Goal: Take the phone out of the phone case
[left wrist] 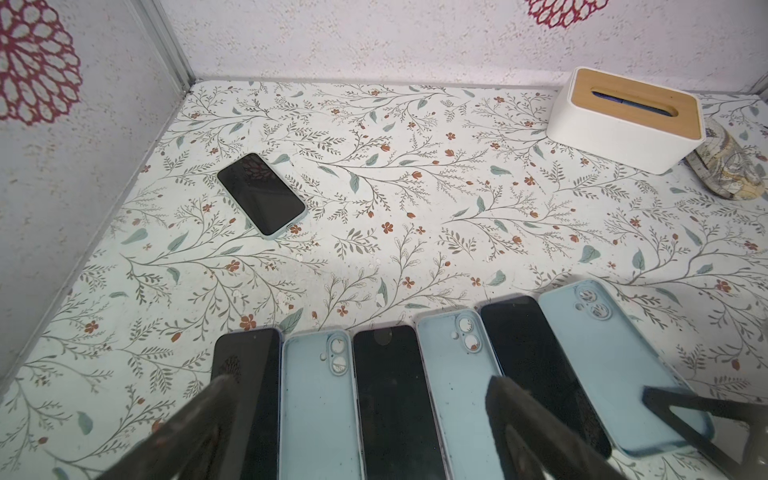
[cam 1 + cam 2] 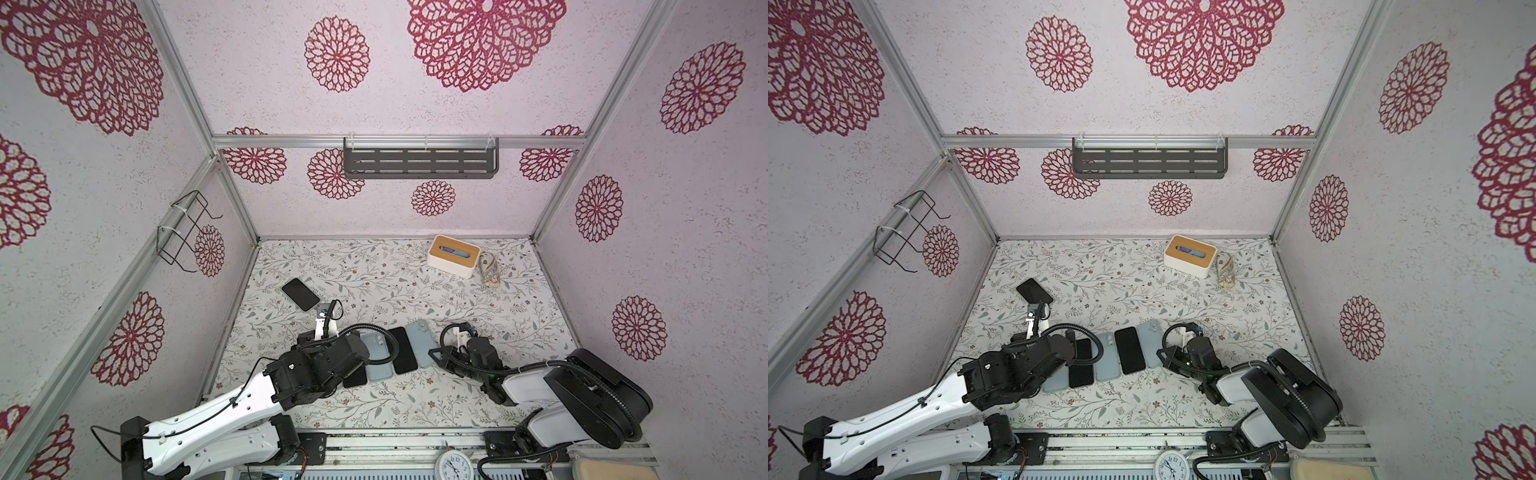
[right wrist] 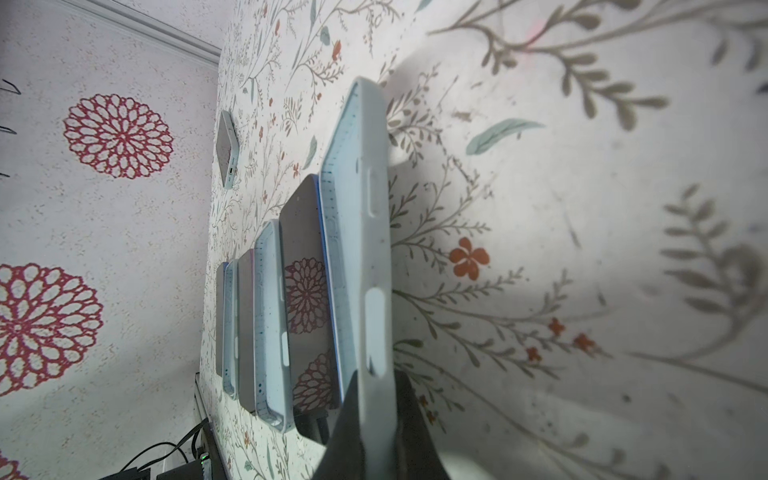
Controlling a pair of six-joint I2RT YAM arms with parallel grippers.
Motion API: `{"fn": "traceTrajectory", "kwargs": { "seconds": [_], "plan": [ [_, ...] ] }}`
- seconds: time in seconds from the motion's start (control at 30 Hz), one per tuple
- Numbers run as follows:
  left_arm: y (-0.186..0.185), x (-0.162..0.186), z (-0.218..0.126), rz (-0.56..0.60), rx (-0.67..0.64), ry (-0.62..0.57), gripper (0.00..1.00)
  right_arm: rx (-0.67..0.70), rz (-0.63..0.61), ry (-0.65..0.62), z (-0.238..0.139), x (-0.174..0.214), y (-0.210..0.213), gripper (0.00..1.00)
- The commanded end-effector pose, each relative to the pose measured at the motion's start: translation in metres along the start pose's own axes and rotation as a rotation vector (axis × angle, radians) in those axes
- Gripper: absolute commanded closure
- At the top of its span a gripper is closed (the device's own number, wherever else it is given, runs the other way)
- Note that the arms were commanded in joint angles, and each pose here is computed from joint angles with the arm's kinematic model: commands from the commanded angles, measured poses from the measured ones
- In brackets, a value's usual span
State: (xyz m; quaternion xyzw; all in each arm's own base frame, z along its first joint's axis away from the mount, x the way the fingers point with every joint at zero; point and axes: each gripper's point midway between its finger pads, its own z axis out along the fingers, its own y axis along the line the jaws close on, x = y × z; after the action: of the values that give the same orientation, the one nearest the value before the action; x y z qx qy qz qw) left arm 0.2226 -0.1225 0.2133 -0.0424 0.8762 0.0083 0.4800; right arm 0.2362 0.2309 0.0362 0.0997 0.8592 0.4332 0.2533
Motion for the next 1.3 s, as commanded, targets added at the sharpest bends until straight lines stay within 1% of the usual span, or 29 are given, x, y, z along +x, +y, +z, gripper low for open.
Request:
{"fn": "traceTrajectory", "kwargs": {
  "seconds": [0.0, 0.1, 0.13, 0.2, 0.27, 0.3, 0.47, 0.63, 0.73, 0.8, 0.87, 0.97, 1.0, 1.07, 1.27],
  "plan": [
    [0.007, 0.0, 0.002, -0.016, -0.019, 0.008, 0.03, -0.074, -0.01, -0.014, 0.004, 0.0, 0.023, 1.0],
    [0.009, -0.002, 0.003, -0.018, -0.033, 0.013, 0.03, -0.078, -0.002, -0.006, 0.004, 0.004, 0.024, 1.0],
    [0.01, -0.003, 0.003, -0.021, -0.036, 0.014, 0.03, -0.076, -0.002, -0.006, 0.004, 0.005, 0.024, 0.97],
    [0.012, -0.005, 0.004, -0.023, -0.045, 0.016, 0.03, -0.069, -0.003, -0.007, 0.003, 0.006, 0.023, 0.87],
    [0.015, -0.006, 0.006, -0.035, -0.056, 0.021, 0.03, -0.055, -0.009, -0.002, 0.002, 0.007, 0.022, 0.72],
    [0.017, -0.007, 0.008, -0.039, -0.061, 0.028, 0.03, -0.047, -0.013, 0.001, 0.001, 0.007, 0.021, 0.66],
    [0.029, -0.007, 0.023, -0.099, -0.08, 0.079, 0.03, 0.013, -0.049, -0.001, -0.008, 0.006, 0.015, 0.4],
    [0.053, -0.008, 0.046, -0.214, -0.107, 0.156, 0.03, 0.127, -0.163, -0.015, -0.028, -0.004, 0.013, 0.16],
    [0.069, -0.011, 0.061, -0.259, -0.131, 0.186, 0.03, 0.176, -0.239, -0.048, -0.047, -0.015, 0.018, 0.04],
    [0.082, -0.012, 0.074, -0.293, -0.16, 0.212, 0.03, 0.196, -0.282, -0.071, -0.059, -0.021, 0.023, 0.01],
    [0.093, -0.012, 0.088, -0.318, -0.18, 0.243, 0.03, 0.195, -0.312, -0.091, -0.069, -0.026, 0.029, 0.01],
    [0.101, -0.011, 0.115, -0.38, -0.161, 0.294, 0.03, 0.172, -0.348, -0.096, -0.078, -0.029, 0.04, 0.01],
    [0.103, -0.01, 0.125, -0.417, -0.14, 0.321, 0.03, 0.165, -0.359, -0.09, -0.078, -0.028, 0.043, 0.01],
    [0.104, -0.011, 0.142, -0.451, -0.123, 0.35, 0.03, 0.149, -0.376, -0.082, -0.078, -0.028, 0.048, 0.01],
    [0.114, -0.008, 0.187, -0.48, -0.142, 0.451, 0.03, 0.075, -0.409, -0.058, -0.07, -0.026, 0.067, 0.01]
  ]
}}
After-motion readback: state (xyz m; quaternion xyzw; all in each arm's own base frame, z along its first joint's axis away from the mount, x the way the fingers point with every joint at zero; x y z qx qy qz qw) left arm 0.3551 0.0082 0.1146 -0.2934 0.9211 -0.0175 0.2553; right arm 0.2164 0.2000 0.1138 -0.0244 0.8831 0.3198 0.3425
